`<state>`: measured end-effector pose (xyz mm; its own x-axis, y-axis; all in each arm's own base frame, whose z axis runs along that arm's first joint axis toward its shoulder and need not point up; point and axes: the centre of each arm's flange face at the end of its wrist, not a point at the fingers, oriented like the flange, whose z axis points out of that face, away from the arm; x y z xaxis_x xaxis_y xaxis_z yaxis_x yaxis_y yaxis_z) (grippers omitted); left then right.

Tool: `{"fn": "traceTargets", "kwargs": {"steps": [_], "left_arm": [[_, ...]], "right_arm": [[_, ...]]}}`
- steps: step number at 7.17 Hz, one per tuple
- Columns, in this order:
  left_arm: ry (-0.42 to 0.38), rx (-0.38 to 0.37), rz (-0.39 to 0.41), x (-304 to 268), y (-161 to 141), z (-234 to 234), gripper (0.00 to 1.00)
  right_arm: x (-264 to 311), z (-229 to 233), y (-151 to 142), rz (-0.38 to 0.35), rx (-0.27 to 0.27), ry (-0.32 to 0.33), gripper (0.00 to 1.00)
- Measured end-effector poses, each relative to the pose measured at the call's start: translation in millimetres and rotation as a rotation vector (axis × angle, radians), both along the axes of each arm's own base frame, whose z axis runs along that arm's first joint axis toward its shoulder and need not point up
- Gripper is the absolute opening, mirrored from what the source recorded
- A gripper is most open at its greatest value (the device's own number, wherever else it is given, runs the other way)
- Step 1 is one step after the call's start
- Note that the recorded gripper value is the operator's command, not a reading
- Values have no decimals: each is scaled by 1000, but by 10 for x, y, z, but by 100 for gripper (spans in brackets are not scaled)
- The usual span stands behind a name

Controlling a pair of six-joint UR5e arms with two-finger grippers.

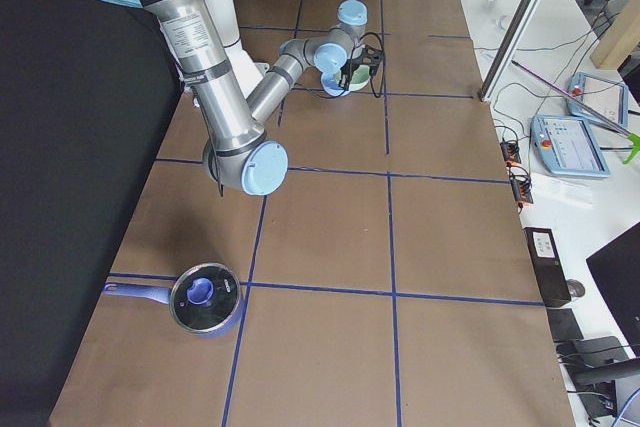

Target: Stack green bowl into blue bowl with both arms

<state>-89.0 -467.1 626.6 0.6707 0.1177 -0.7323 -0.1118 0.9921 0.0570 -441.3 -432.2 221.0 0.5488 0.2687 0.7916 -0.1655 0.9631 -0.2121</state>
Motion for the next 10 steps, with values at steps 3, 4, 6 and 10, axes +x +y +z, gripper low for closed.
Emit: {"fn": "traceTargets", "kwargs": {"steps": [3, 4, 6, 10], "left_arm": [[0, 1, -9, 6, -13, 11, 100], [0, 1, -9, 7, -13, 13, 100], [0, -2, -12, 7, -15, 12, 100], [-1, -4, -14, 7, -19, 8, 100]], "right_arm": [[-809, -95, 407, 21, -11, 61, 7], [-964, -76, 438, 26, -12, 79, 13], [-1166, 21, 407, 29, -7, 78, 18], [-1283, 29, 350, 33, 14, 46, 100]]}}
